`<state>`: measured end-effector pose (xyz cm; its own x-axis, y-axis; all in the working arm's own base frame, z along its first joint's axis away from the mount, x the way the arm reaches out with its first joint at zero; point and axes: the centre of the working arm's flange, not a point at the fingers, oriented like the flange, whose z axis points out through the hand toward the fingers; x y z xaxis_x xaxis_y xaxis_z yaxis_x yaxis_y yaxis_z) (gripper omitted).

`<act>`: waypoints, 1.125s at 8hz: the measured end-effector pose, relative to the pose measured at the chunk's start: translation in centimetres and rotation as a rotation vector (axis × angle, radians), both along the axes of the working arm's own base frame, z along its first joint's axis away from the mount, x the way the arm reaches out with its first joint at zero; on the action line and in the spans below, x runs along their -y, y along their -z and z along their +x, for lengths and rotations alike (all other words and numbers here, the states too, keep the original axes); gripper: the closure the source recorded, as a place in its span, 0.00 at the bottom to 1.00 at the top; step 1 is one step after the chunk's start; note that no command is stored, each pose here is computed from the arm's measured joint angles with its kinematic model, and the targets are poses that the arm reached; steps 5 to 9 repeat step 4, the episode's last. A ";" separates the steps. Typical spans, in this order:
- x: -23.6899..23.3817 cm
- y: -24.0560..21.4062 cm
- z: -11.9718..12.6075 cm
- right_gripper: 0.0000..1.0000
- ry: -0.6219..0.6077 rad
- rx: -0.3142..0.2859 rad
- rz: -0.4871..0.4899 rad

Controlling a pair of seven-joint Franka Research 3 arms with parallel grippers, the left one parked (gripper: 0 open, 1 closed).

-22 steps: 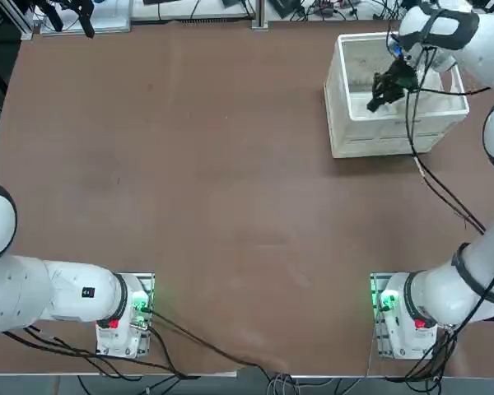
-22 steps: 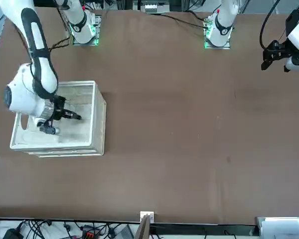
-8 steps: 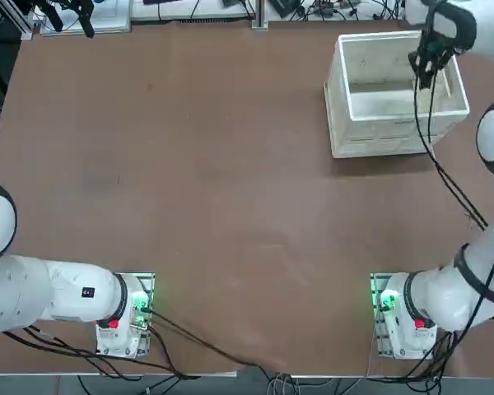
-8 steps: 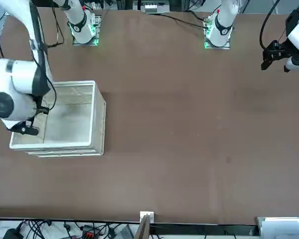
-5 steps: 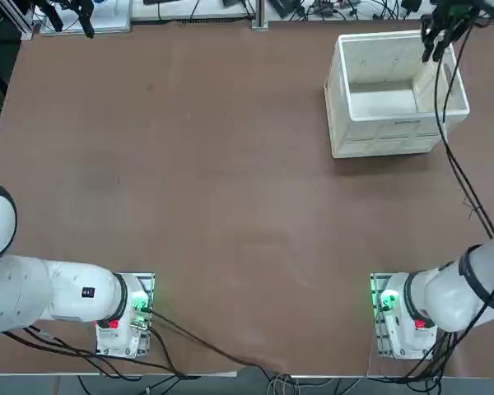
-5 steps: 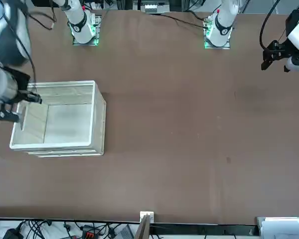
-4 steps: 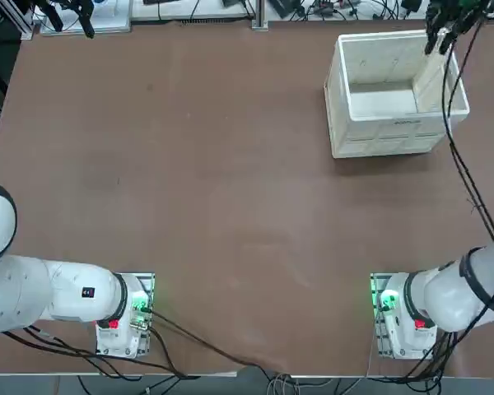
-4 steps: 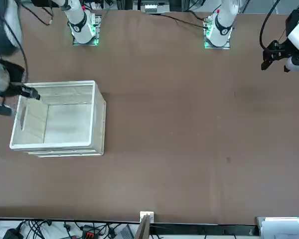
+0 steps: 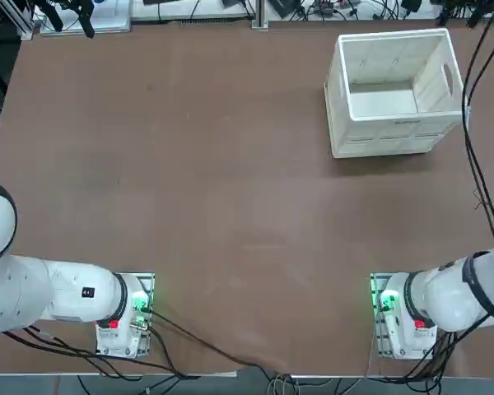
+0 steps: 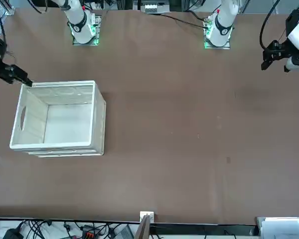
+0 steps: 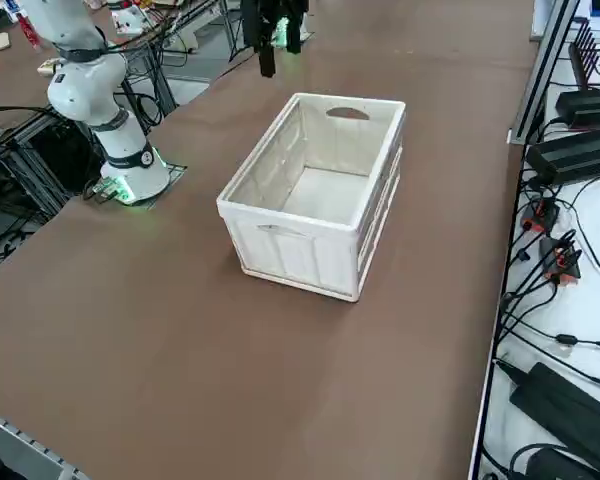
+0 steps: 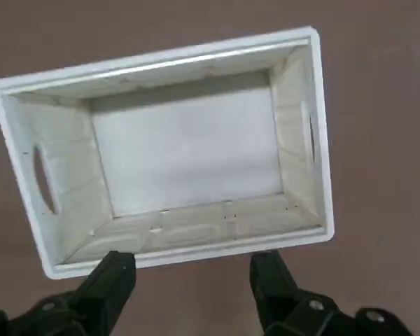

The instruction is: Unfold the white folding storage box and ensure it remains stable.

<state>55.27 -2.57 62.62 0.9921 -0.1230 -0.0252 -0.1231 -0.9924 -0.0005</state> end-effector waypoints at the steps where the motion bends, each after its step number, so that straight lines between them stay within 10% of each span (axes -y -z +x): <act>1: -0.1 -2.1 -0.7 0.00 -0.003 0.031 0.010; 9: -1.2 -3.7 -2.9 0.00 -0.024 0.008 0.013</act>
